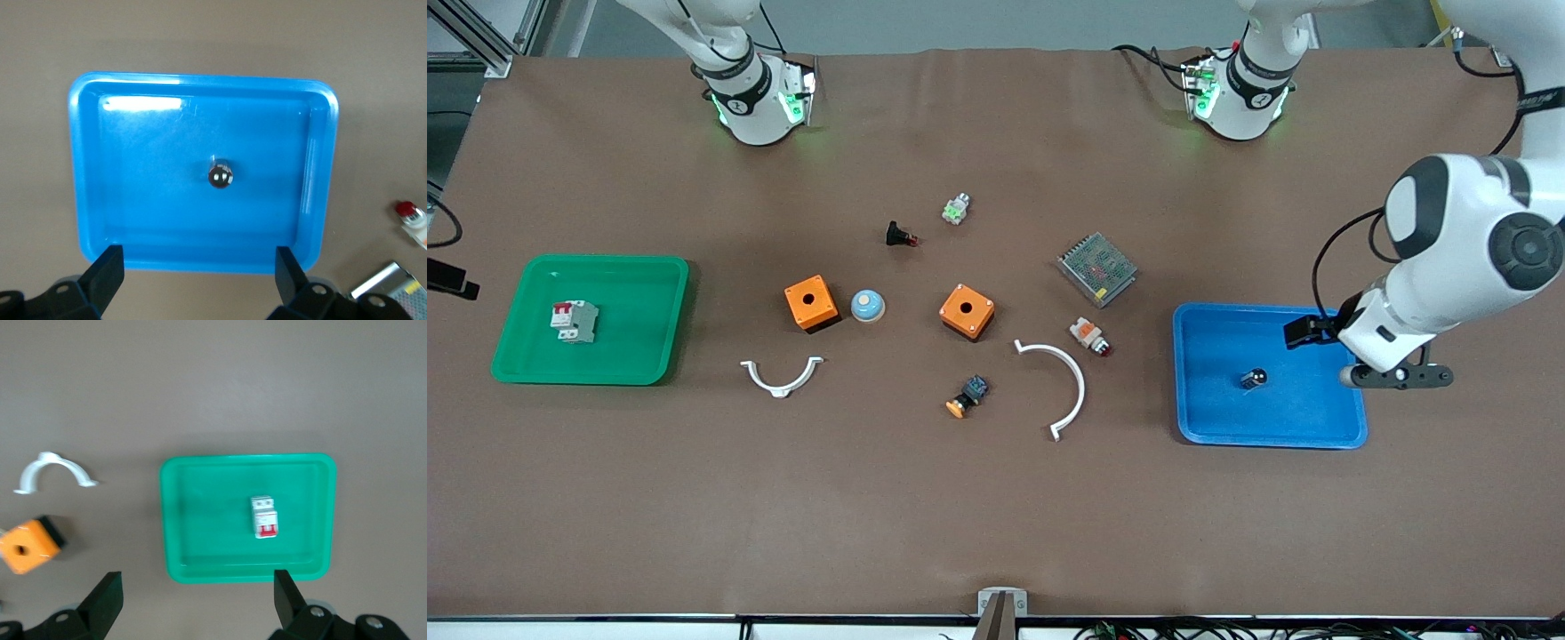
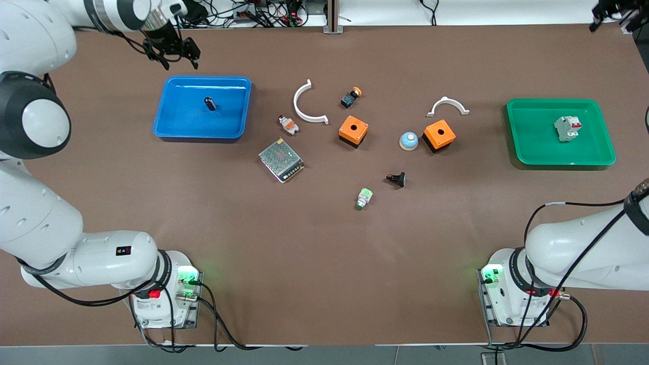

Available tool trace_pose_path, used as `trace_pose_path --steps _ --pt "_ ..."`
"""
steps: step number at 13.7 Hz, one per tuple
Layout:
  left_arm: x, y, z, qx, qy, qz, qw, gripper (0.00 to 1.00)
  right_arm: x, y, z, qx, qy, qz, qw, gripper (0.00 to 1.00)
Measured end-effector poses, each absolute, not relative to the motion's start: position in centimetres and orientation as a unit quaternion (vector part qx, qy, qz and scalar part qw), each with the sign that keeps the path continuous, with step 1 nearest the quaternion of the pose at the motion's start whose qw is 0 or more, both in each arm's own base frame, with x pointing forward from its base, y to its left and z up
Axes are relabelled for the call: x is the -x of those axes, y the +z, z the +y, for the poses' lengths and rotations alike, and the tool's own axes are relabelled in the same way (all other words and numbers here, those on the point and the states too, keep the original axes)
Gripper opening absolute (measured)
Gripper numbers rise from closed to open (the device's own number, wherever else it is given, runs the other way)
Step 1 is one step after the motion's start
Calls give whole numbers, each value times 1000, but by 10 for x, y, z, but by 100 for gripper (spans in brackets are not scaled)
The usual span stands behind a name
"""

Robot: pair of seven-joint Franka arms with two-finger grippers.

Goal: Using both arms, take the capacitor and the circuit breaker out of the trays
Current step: 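Lower the left gripper onto the capacitor while the right gripper reaches the breaker, then grasp and lift the capacitor while the right gripper grasps the white breaker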

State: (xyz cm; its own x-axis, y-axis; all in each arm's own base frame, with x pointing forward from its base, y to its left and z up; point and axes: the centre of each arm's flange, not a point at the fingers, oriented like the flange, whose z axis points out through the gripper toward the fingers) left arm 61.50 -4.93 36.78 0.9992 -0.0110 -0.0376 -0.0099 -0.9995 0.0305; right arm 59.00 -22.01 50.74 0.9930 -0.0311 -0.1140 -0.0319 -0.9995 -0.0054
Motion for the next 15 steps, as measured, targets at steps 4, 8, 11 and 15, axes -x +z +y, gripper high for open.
trace_pose_path --steps 4,8,11,15 --pt "-625 290 -51 -999 -19 -3 27 89 -599 402 -272 995 92 -23 20 100" --pt "-625 237 -52 -999 -40 -1 34 76 -593 351 -284 995 82 -56 18 100" --pt "-624 220 -54 -998 -44 -2 37 73 -572 304 -304 994 56 -90 9 100" --pt "-625 209 -56 -998 -40 -1 39 52 -548 258 -297 994 56 -94 15 100"
